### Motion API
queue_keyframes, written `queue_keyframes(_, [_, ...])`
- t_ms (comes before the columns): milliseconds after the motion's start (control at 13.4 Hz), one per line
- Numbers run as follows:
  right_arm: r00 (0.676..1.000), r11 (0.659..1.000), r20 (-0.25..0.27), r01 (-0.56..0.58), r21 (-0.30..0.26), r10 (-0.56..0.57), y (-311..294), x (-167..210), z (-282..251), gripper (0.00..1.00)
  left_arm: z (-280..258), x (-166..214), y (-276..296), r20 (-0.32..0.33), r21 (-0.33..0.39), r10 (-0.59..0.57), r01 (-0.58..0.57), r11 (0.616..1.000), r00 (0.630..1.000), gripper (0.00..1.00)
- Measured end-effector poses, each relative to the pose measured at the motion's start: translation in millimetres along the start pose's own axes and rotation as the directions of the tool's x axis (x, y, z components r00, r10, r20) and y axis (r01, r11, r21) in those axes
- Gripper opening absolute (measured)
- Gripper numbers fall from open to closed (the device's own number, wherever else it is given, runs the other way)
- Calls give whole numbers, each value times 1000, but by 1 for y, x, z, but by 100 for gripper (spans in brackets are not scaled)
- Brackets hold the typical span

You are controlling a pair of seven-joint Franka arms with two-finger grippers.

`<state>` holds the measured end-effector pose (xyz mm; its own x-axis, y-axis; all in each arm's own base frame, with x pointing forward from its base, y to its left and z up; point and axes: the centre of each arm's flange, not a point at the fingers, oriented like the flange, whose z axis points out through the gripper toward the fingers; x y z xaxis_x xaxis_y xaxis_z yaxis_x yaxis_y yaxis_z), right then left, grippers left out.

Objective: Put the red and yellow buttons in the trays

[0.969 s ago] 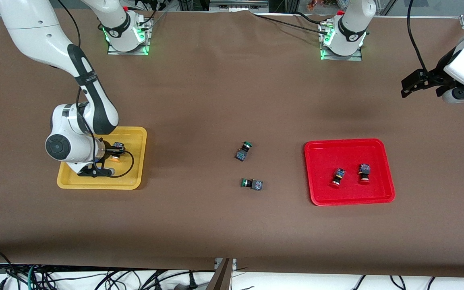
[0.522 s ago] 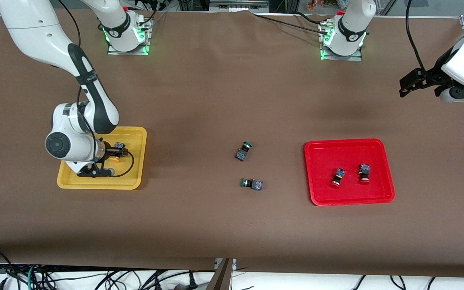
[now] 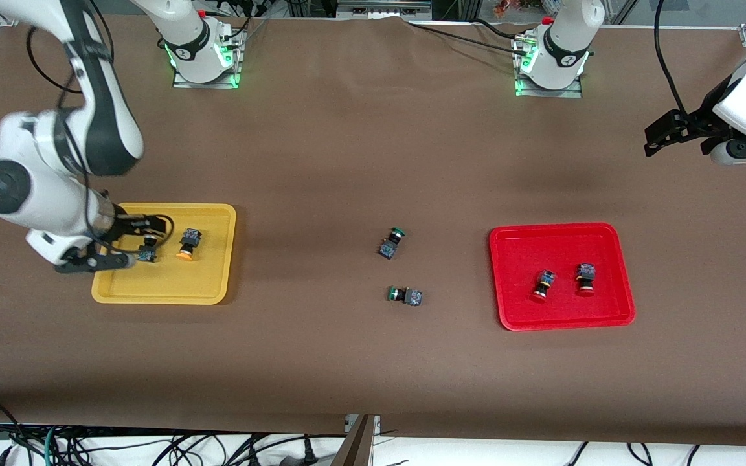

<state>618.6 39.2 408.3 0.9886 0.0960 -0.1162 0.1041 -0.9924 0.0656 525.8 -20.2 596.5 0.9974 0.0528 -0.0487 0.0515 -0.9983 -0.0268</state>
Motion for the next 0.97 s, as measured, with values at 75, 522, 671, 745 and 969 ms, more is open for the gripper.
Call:
queue_keyframes(75, [1000, 1000, 6, -10, 0, 10, 6, -14, -25, 100, 0, 0, 0, 0, 0, 0, 0, 1000, 1000, 100])
queue_keyframes(522, [994, 1000, 108, -30, -1, 30, 16, -72, -139, 100, 0, 0, 0, 0, 0, 0, 0, 1000, 1000, 100])
queue_keyframes(671, [991, 999, 128, -36, 2, 35, 19, -85, -175, 100, 0, 0, 0, 0, 0, 1, -1, 1000, 1000, 100])
queue_keyframes(745, [993, 999, 110, -41, 2, 41, 23, -88, -191, 100, 0, 0, 1, 0, 0, 1, -1, 1000, 1000, 100])
queue_keyframes(969, [996, 999, 73, -52, 3, 51, 29, -92, -212, 100, 0, 0, 1, 0, 0, 1, -1, 1000, 1000, 100])
